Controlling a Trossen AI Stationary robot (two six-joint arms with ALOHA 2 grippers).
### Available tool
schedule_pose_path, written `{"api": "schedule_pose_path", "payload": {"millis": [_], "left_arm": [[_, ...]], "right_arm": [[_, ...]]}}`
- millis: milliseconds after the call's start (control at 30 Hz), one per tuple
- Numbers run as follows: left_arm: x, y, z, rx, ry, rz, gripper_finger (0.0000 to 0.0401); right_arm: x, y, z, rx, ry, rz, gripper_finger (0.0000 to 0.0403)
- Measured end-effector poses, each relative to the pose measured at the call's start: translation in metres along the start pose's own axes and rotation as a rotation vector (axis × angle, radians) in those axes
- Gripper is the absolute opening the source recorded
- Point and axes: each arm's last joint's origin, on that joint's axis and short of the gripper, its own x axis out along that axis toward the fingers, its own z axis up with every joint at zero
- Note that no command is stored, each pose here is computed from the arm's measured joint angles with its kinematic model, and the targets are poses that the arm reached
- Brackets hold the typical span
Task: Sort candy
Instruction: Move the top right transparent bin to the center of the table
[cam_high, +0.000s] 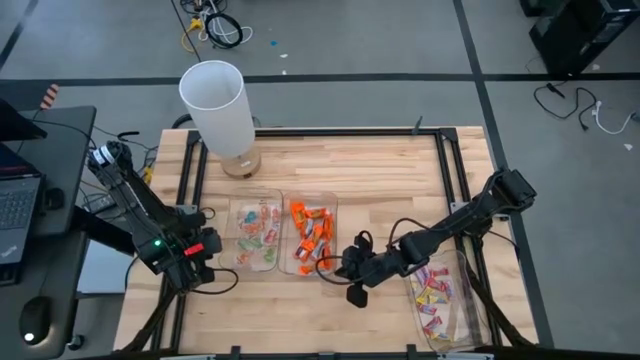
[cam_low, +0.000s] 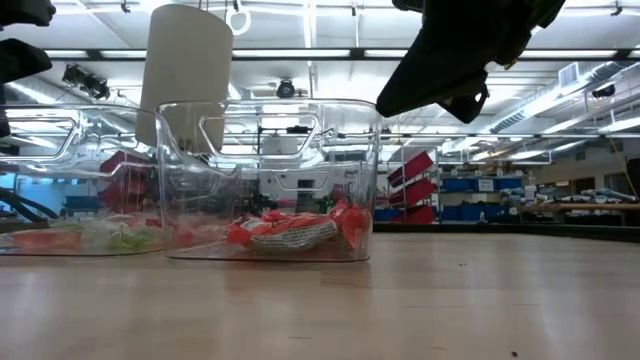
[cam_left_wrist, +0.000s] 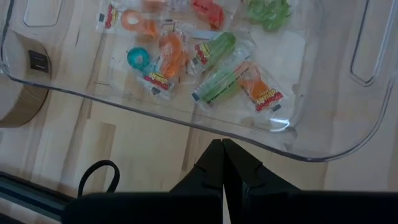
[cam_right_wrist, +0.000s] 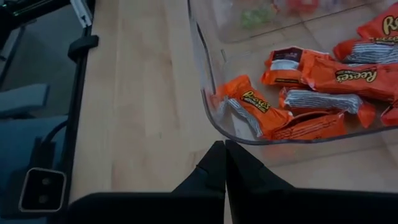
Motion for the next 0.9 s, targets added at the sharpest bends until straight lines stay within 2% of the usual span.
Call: {"api": "schedule_pose_path", "payload": {"millis": [900], "left_arm": [[0.0000,-0.0021,0.0011,-0.057,-0.011,-0.019,0.0000]], "right_arm": [[0.0006,-0.0070,-0.0005,0.044,-0.016,-0.096,0.0000]]}}
